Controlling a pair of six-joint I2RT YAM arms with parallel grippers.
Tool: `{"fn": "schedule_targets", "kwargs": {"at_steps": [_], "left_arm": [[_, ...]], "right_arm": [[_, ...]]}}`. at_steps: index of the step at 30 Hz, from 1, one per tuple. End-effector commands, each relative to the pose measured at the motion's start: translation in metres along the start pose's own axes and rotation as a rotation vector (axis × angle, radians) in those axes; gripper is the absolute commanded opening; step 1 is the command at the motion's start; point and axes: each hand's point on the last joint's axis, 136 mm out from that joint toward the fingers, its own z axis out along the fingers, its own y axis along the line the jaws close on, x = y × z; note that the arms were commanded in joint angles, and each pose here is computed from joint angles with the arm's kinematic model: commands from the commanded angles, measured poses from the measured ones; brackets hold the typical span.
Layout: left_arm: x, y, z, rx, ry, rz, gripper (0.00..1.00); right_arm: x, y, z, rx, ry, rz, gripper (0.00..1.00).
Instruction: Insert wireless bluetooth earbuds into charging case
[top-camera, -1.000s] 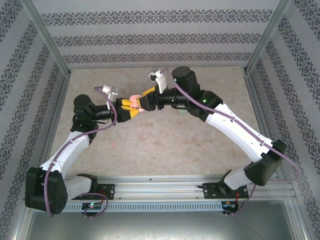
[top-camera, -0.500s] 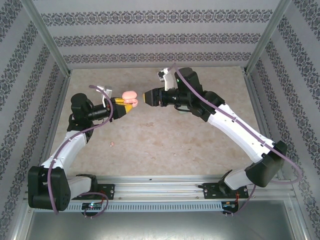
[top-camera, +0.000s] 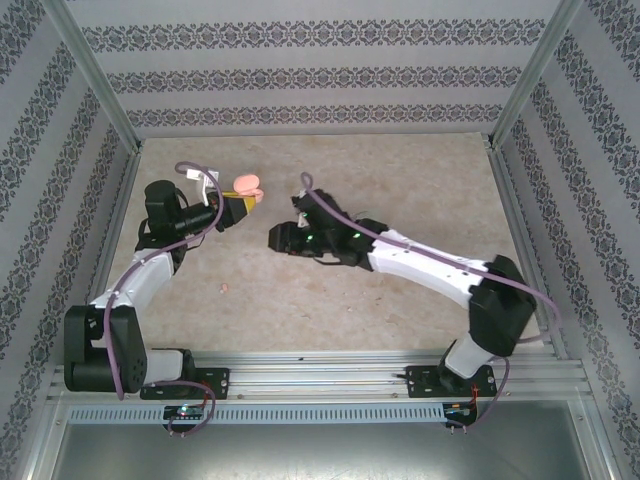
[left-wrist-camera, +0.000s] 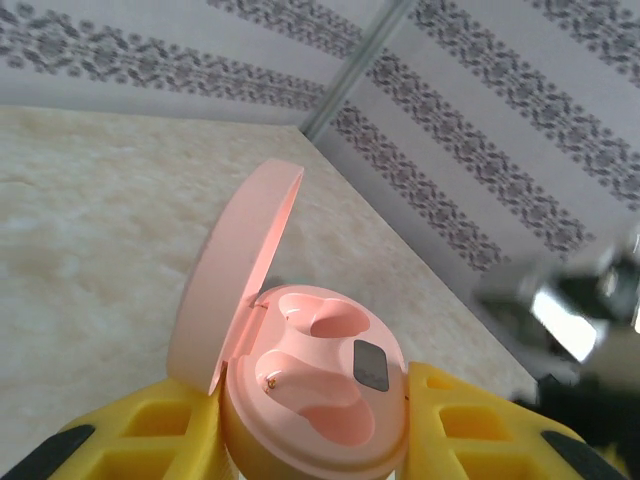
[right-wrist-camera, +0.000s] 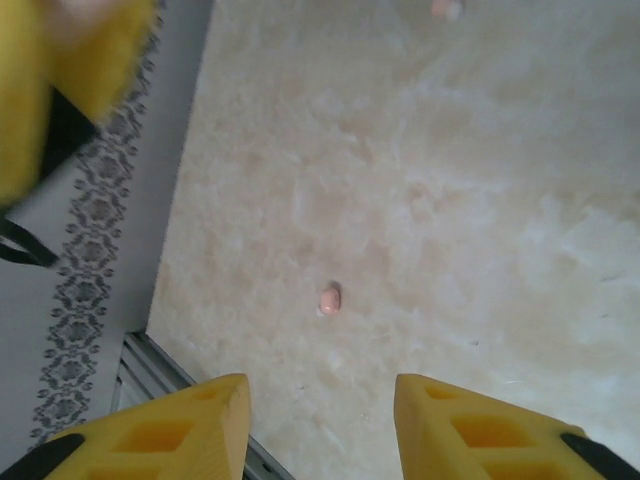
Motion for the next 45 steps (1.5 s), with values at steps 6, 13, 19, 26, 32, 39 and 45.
{"fn": "schedule_targets", "kwargs": {"at_steps": [6,13,19,26,32,39,45], "left_arm": [[-0.032,0.038,-0.002,-0.165,-0.089,0.026,0.20],[-0.035,0.057,-0.009,-0.236,-0.107,0.017,0.20],[-0.042,0.052,-0.018,-0.257,-0.129,0.045,0.20],[-0.039,0.048,-0.022,-0.262,-0.125,0.050,0.20],[-0.038,0.050,-0.021,-0.260,-0.129,0.045,0.21],[-0.041,0.050,-0.020,-0.253,-0.136,0.042,0.21],[-0.038,0.051,-0.021,-0.256,-0.134,0.043,0.21]], "right_arm": [[0.046,0.016,0.078,0.049,0.097,0.126,0.36],[0.079,0.028,0.135,0.109,0.182,0.154,0.30],[0.098,0.029,0.164,0.199,0.240,0.137,0.29],[0.086,0.026,0.157,0.262,0.168,0.095,0.29],[0.074,0.017,0.158,0.309,0.138,0.047,0.29],[0.078,0.023,0.177,0.308,0.202,0.017,0.39],[0.078,0.017,0.174,0.342,0.196,0.008,0.39]]}}
